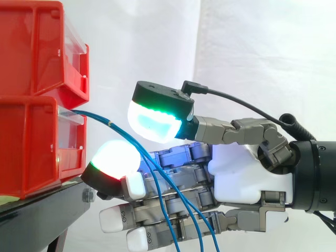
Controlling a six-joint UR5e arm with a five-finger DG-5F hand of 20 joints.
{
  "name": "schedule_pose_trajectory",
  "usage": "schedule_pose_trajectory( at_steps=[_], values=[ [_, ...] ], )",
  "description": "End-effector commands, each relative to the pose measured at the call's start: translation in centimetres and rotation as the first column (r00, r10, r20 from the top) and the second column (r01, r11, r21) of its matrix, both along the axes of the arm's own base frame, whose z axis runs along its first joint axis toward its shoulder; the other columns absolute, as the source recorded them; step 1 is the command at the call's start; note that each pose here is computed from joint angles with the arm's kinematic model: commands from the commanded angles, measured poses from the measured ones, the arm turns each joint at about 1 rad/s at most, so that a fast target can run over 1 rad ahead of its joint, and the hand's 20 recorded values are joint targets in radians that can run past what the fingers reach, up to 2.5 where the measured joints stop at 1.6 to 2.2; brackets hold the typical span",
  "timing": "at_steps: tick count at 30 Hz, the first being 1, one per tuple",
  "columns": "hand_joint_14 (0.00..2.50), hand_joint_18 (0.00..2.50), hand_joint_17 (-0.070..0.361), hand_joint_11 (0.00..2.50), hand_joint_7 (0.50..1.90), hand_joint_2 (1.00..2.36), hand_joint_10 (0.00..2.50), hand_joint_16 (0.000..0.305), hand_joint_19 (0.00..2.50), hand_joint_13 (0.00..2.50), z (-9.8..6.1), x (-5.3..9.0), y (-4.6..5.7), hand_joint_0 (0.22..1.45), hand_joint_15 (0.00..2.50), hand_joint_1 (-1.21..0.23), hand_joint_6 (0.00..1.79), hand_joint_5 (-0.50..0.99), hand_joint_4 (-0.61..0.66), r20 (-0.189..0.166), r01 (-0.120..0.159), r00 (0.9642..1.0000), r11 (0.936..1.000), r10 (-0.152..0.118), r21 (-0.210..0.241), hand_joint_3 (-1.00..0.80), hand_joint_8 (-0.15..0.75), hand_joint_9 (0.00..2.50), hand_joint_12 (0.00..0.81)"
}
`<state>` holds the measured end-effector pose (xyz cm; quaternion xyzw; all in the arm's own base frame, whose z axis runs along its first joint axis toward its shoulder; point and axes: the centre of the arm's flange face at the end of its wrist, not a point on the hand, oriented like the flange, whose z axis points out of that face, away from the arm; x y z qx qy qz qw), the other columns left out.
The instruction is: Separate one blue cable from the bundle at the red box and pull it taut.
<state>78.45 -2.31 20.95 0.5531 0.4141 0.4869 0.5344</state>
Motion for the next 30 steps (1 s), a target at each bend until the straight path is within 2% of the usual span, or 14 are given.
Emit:
schedule_pose_trajectory(
  at_steps=[1, 13, 20, 22, 25, 30],
  values=[
    [0.02, 0.52, 0.098, 0.84, 1.32, 1.02, 0.02, 0.044, 0.56, 0.76, 0.1, 0.0, -0.2, 0.63, 0.46, -0.67, 0.55, -0.15, 0.14, 0.0, 0.001, 1.0, 1.0, -0.001, 0.0, -0.25, 0.298, 0.87, 0.377],
    [0.02, 0.53, 0.099, 0.86, 1.21, 1.02, 0.02, 0.044, 0.57, 0.77, 0.0, -0.1, -1.3, 0.63, 0.47, -0.66, 0.63, -0.16, 0.15, -0.008, -0.003, 1.0, 1.0, 0.003, -0.001, -0.25, 0.301, 0.88, 0.379],
    [0.02, 0.53, 0.099, 0.87, 1.17, 1.02, 0.02, 0.044, 0.56, 0.77, 0.5, 0.2, -1.2, 0.63, 0.48, -0.65, 0.66, -0.17, 0.15, 0.002, -0.008, 1.0, 1.0, 0.008, -0.001, -0.24, 0.301, 0.88, 0.38],
    [0.02, 0.53, 0.099, 0.87, 1.17, 1.02, 0.02, 0.044, 0.57, 0.77, 0.7, 0.2, -1.1, 0.63, 0.48, -0.65, 0.66, -0.17, 0.15, 0.002, -0.017, 0.9999, 0.9999, 0.017, -0.001, -0.24, 0.302, 0.88, 0.38],
    [0.02, 0.53, 0.099, 0.87, 1.14, 1.02, 0.02, 0.044, 0.57, 0.77, 0.9, 0.3, -0.9, 0.63, 0.47, -0.65, 0.68, -0.17, 0.14, 0.0, -0.029, 0.9996, 0.9996, 0.029, -0.005, -0.24, 0.302, 0.88, 0.382],
    [0.02, 0.53, 0.099, 0.87, 1.11, 1.02, 0.02, 0.044, 0.57, 0.78, 0.7, 0.2, -1.0, 0.63, 0.48, -0.65, 0.71, -0.18, 0.14, -0.011, -0.031, 0.9995, 0.9995, 0.031, -0.003, -0.22, 0.302, 0.88, 0.382]
  ],
)
